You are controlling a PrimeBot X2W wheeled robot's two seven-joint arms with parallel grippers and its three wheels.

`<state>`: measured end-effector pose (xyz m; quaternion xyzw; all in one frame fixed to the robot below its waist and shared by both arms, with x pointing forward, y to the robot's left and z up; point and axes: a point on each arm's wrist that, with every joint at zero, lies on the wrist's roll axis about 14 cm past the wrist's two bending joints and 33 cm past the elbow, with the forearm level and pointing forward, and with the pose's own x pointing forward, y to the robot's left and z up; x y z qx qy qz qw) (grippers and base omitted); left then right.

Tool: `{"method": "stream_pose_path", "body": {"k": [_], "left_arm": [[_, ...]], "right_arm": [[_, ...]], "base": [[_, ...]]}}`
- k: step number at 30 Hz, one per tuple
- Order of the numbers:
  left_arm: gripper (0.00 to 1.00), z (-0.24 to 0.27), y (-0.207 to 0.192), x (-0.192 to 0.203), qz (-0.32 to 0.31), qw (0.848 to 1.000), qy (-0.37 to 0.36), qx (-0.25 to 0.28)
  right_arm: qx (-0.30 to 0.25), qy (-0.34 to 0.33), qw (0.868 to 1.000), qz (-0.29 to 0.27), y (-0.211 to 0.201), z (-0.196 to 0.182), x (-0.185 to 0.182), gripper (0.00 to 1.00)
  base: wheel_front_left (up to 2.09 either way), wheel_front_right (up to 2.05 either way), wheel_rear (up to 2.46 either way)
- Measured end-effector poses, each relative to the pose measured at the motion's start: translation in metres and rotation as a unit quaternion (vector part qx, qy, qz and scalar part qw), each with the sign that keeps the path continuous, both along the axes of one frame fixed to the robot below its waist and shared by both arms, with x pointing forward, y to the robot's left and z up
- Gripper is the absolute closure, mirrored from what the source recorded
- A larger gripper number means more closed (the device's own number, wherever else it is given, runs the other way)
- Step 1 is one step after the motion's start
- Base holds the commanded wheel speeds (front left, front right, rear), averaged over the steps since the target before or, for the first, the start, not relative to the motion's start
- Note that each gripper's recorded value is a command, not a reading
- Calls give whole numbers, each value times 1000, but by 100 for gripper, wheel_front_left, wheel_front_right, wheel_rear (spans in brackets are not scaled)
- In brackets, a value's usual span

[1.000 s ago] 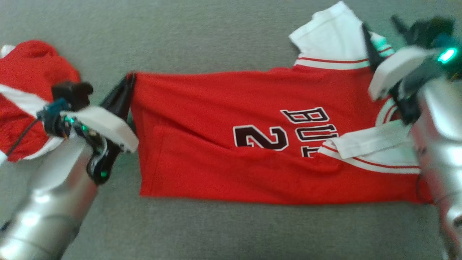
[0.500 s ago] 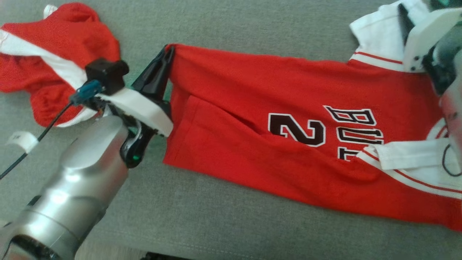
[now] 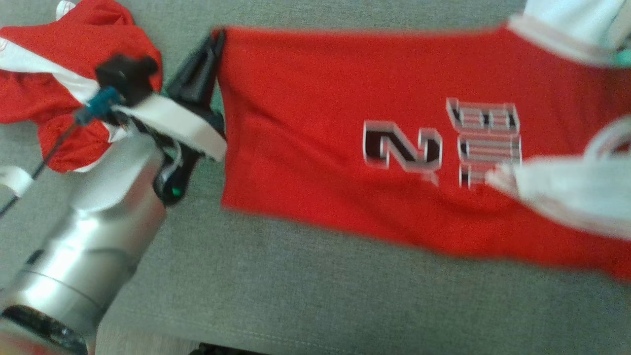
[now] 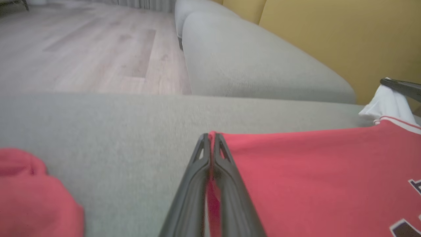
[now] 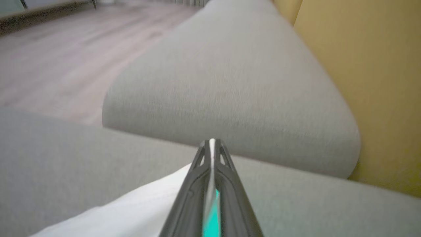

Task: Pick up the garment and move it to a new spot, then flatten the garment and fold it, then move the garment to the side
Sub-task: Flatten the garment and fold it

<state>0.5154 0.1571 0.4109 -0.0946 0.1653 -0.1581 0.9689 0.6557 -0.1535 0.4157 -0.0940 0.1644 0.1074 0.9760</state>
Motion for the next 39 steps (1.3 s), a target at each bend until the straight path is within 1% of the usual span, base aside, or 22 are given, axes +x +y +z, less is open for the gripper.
{"method": "stream_pose_path", "body": {"k": [2,4,7,10,14,16,18,22,25,26,27,28,29,31,33,36,39], "left_arm": [[100,23,3,14,5,999,-40,3],[100,41,6,22,9,997,-73,11],[100,52,6,21,6,995,-100,30],[100,47,6,6,4,993,-103,52],[100,38,7,-18,-4,991,-104,87],[100,35,10,-30,1,990,-102,94],[100,31,11,-43,6,990,-100,98],[100,9,13,-73,18,993,-69,97],[100,-2,11,-93,23,994,-51,94],[84,-2,11,-97,28,994,-50,91],[20,0,11,-98,33,994,-53,88],[0,2,11,-99,37,994,-57,88],[0,5,12,-100,41,993,-61,90],[0,13,17,-100,56,991,-73,94],[0,19,22,-102,76,989,-83,97],[0,23,25,-107,93,987,-88,93],[0,25,23,-121,108,986,-92,86]], "right_arm": [[15,-59,998,-4,-1,30,13,100],[23,-90,996,-7,-2,50,19,100],[30,-102,994,-12,-4,60,14,100],[42,-97,994,-16,-3,58,-1,100],[79,-83,993,-31,-6,45,-35,100],[84,-72,994,-28,-7,34,-58,100],[97,-62,993,-30,-9,23,-83,100],[139,-43,988,-46,-19,8,-132,100],[161,-15,985,-61,-26,-4,-166,100],[167,-3,983,-69,-29,-9,-177,100],[172,11,982,-78,-33,-14,-187,100],[176,19,980,-86,-37,-18,-197,57],[179,22,979,-95,-41,-20,-204,0],[182,18,977,-108,-49,-19,-213,0],[181,-6,978,-108,-50,-10,-217,0],[189,-29,976,-108,-45,1,-218,0],[185,-56,976,-96,-33,13,-225,0]], "base": [[0,0,0],[0,0,0],[0,0,0],[0,0,0],[0,0,0],[0,0,0],[0,0,0],[0,0,0],[0,0,0],[0,0,0],[0,0,0],[0,0,0],[0,0,0],[0,0,0],[0,0,0],[0,0,0],[0,0,0]]}}
